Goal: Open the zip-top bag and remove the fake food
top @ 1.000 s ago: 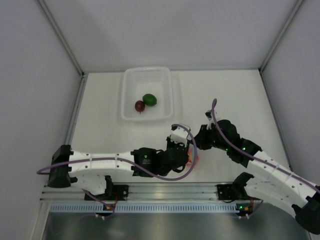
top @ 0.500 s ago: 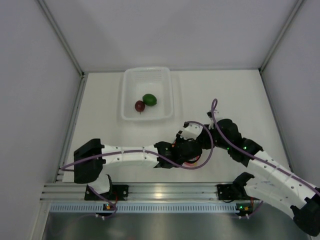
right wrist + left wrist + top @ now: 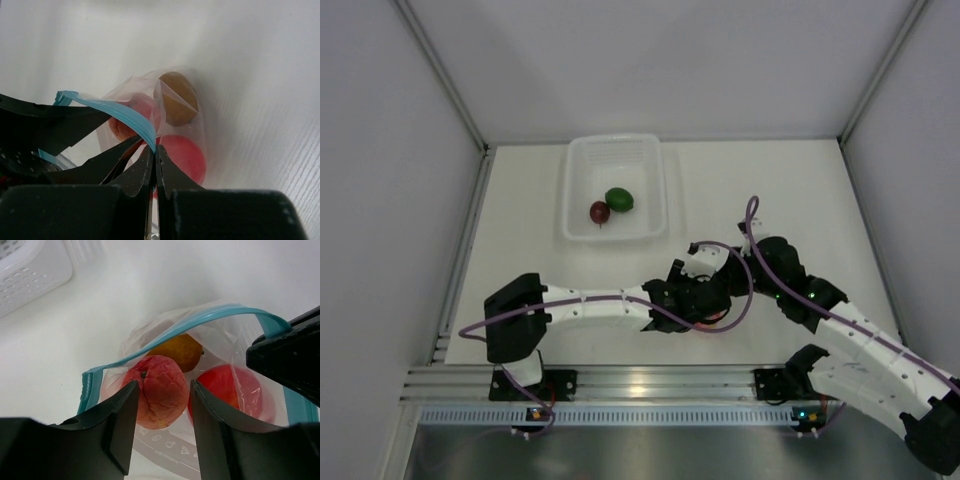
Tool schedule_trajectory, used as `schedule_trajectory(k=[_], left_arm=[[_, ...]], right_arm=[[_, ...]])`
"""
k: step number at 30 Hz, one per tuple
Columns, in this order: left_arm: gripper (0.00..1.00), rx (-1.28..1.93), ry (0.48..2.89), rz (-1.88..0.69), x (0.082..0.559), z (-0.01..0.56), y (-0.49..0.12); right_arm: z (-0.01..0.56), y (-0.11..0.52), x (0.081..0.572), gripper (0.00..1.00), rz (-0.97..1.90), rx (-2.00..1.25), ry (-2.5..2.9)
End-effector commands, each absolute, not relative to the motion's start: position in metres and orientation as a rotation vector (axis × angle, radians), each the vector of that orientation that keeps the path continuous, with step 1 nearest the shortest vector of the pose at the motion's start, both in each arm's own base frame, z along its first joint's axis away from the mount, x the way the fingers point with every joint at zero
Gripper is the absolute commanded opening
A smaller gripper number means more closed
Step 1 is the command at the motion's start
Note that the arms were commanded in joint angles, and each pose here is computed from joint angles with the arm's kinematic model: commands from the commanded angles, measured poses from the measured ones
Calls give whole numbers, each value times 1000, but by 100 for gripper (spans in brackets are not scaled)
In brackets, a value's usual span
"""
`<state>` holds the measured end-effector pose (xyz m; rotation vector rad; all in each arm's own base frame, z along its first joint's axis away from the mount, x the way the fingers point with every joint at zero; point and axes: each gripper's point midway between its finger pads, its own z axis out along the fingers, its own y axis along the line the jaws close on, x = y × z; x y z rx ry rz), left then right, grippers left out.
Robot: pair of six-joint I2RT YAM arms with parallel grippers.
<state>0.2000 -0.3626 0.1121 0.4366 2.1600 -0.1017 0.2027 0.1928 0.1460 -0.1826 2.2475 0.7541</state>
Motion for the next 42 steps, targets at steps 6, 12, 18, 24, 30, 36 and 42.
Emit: schedule_trajectory(k=[6,12,18,24,30,36,42], left_arm=[[54,420,2140,30,209,118,-353],[65,439,2193,64,212,95,-351],[68,414,2222,81,216,82,-348],[72,383,2271,103,225,62,-345],[68,405,2328,27,224,41,-359],[57,408,2369,5,222,30,-359],[17,420,2402,-50,214,26,-359]], right_arm=[[146,184,208,0,708,-169,2235],[149,189,206,0,749,-180,2226],[148,190,203,0,770,-188,2223],[150,195,199,0,819,-205,2213],[150,196,197,0,829,-211,2214],[146,194,197,0,816,-209,2222],[144,195,200,0,805,-204,2230]])
